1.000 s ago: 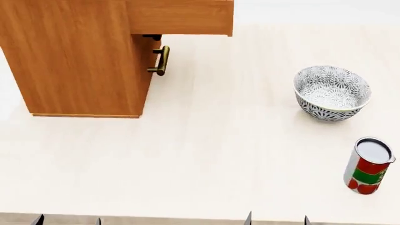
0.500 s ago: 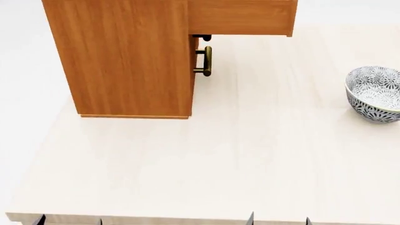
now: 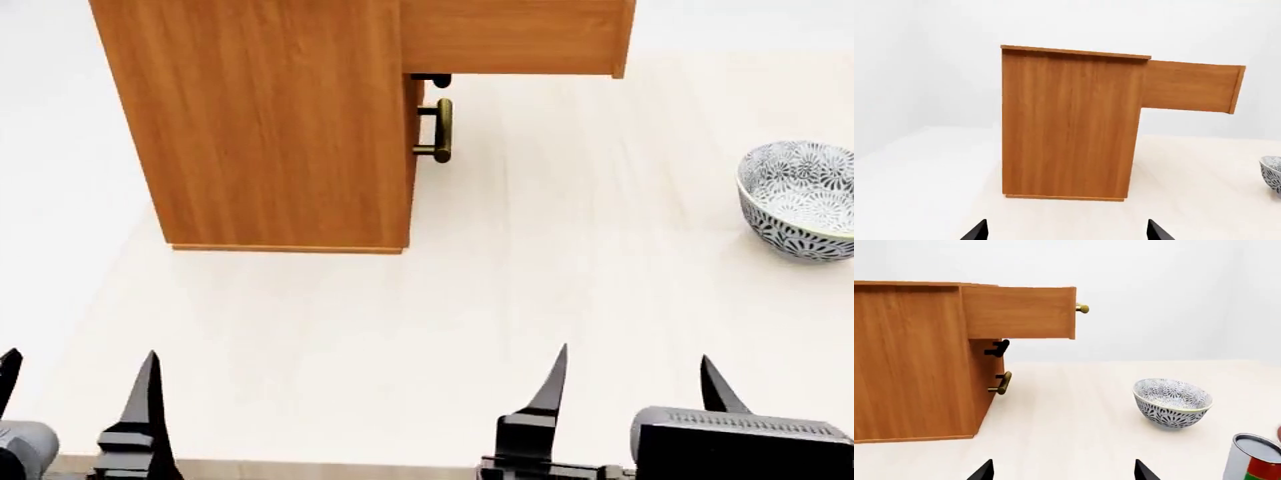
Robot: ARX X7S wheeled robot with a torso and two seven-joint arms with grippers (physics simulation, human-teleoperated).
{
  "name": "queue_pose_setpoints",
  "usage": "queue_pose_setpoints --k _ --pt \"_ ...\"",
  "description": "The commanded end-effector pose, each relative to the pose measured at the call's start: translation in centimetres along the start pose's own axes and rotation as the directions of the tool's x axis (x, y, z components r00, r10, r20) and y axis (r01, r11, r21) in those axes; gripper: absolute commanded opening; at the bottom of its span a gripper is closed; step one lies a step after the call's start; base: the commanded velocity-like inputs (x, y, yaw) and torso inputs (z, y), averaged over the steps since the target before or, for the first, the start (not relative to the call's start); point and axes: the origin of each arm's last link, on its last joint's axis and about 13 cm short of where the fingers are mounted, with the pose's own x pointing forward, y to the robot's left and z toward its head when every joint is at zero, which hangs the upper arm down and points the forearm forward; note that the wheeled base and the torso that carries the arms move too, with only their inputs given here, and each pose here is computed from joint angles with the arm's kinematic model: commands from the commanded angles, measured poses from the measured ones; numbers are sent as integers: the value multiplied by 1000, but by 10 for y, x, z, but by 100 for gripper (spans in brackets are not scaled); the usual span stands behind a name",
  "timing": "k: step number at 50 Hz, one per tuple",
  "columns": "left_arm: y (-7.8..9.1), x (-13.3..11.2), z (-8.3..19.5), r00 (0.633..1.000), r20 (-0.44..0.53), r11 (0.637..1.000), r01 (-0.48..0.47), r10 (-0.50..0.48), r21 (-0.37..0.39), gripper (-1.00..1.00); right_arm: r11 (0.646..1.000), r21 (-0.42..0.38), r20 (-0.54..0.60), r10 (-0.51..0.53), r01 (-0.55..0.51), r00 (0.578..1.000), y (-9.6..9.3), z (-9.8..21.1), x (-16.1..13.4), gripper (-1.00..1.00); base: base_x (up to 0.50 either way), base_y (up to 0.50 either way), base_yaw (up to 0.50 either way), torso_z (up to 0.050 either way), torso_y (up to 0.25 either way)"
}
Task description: Put the bowl on top of the cabinet.
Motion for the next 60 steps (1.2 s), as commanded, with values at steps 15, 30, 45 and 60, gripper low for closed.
queue_pose_setpoints --k 15,30,45,60 --pt "-4 -32 39 997 58 998 55 -56 15 100 998 -22 85 56 -54 995 -3 28 -35 100 33 0 0 0 0" --pt "-2 -33 36 997 52 999 54 -54 4 100 998 -23 84 68 -66 994 -2 22 -37 100 483 0 0 0 0" --pt "-3 -35 34 997 48 999 54 -54 6 100 997 -24 87 69 -67 994 -2 24 -38 100 500 0 0 0 0" --pt "0 -34 30 998 40 998 55 -55 -4 100 998 -28 80 67 -65 995 -1 22 -36 100 500 0 0 0 1"
